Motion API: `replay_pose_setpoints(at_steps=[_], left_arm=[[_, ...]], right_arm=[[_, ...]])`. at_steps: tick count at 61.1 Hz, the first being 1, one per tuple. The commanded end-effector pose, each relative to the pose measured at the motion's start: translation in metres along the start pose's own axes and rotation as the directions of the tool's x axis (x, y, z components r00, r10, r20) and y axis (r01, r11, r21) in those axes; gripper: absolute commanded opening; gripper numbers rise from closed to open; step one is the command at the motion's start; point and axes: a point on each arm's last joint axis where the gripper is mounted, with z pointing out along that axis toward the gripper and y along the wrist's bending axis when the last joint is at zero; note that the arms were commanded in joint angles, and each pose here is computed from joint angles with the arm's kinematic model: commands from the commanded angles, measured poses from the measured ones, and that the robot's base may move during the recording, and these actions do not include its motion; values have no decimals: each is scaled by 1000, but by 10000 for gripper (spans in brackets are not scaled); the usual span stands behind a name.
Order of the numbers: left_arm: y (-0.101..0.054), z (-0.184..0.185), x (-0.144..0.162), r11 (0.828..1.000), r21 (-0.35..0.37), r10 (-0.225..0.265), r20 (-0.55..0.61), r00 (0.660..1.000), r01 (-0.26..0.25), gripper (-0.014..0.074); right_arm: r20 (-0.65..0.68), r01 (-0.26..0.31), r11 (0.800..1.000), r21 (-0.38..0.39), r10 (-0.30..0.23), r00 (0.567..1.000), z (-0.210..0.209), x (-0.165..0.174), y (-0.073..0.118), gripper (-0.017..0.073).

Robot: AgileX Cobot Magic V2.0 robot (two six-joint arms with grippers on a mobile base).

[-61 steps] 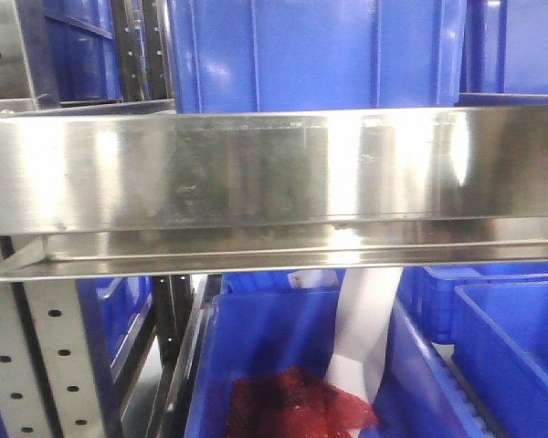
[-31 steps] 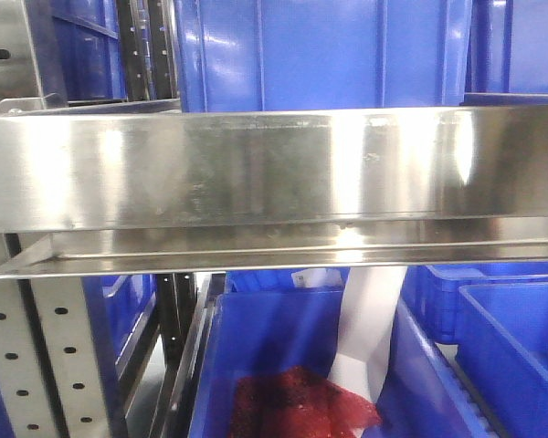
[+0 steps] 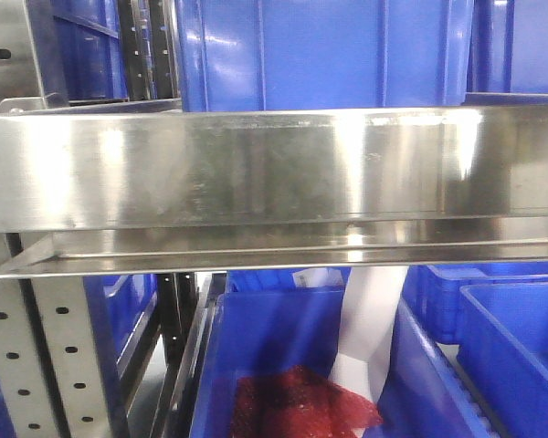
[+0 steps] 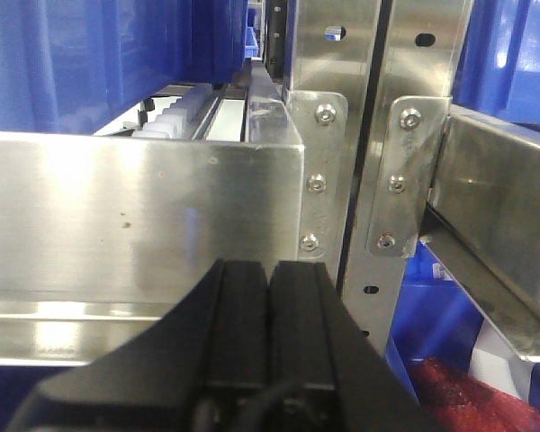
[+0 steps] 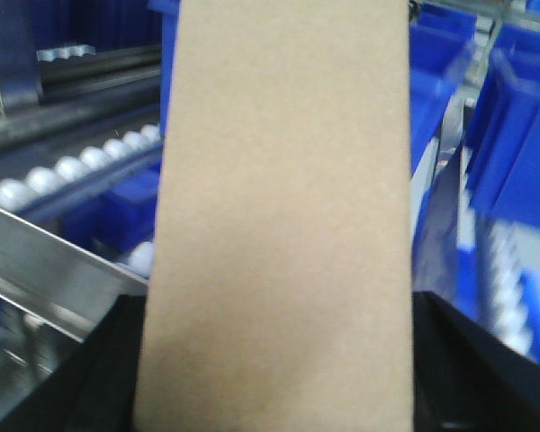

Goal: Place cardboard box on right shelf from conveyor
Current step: 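Raise the right gripper and move the box over the roller shelf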

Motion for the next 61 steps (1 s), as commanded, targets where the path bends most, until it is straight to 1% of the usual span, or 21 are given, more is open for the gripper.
replay_pose_setpoints(at_steps=[1, 2, 3, 4, 8, 9, 12, 13, 16, 17, 21, 22, 26, 28, 29, 32, 35, 38, 40, 55, 61], left_arm=[[1, -1, -6, 1000, -5, -5, 93, 996, 6, -116], [1, -1, -6, 1000, -5, -5, 93, 996, 6, -116], [1, -1, -6, 1000, -5, -5, 93, 996, 6, -116], [1, -1, -6, 1000, -5, -5, 93, 996, 6, -116], [1, -1, -6, 1000, -5, -5, 93, 996, 6, -116], [1, -1, -6, 1000, -5, -5, 93, 996, 6, -116], [1, -1, -6, 1000, -5, -5, 93, 996, 6, -116], [1, -1, -6, 1000, -5, -5, 93, 996, 6, -116], [1, -1, -6, 1000, -5, -5, 93, 996, 6, -116], [1, -1, -6, 1000, -5, -5, 93, 996, 6, -116], [1, -1, -6, 1000, -5, -5, 93, 996, 6, -116], [1, -1, -6, 1000, -5, -5, 93, 996, 6, -116], [1, -1, -6, 1000, -5, -5, 93, 996, 6, -115], [1, -1, -6, 1000, -5, -5, 93, 996, 6, -116], [1, -1, -6, 1000, -5, -5, 93, 996, 6, -116], [1, -1, -6, 1000, -5, -5, 93, 996, 6, -116], [1, -1, -6, 1000, -5, -5, 93, 996, 6, -116], [1, -1, -6, 1000, -5, -5, 93, 996, 6, -116], [1, -1, -6, 1000, -5, -5, 93, 996, 6, -116], [1, -1, -6, 1000, -5, -5, 93, 996, 6, -116], [1, -1, -6, 1000, -5, -5, 93, 996, 6, -116]], right_arm=[[114, 185, 982, 37, -188, 976, 12, -38, -5, 141], [109, 229, 973, 39, -232, 966, 16, -43, -5, 141], [104, 260, 965, 40, -263, 959, 19, -46, -5, 141], [100, 304, 952, 41, -307, 947, 22, -49, -5, 141], [85, 416, 909, 36, -418, 905, 37, -63, -6, 141], [76, 456, 889, 29, -457, 886, 43, -65, -5, 141], [75, 525, 851, 21, -525, 848, 52, -74, -5, 141], [72, 559, 829, 18, -559, 826, 56, -76, -5, 141], [66, 616, 788, -3, -615, 786, 69, -81, -3, 141], [66, 643, 765, -10, -642, 764, 74, -83, -2, 141], [64, 717, 696, -24, -715, 696, 89, -86, -1, 141], [63, 745, 667, -26, -742, 667, 93, -86, 0, 141], [56, 811, 584, -40, -809, 586, 113, -84, 2, 141], [56, 836, 547, -44, -834, 549, 121, -82, 3, 141], [56, 851, 523, -47, -849, 525, 125, -82, 4, 141], [52, 874, 481, -66, -873, 484, 140, -78, 6, 141], [52, 891, 447, -77, -891, 451, 154, -75, 8, 141], [48, 899, 431, -77, -899, 435, 165, -72, 8, 141], [40, 900, 429, -81, -901, 433, 174, -69, 7, 141], [-17, 893, 450, -29, -893, 449, 230, -50, -9, 139], [-27, 891, 452, -36, -892, 451, 245, -42, -11, 139]])
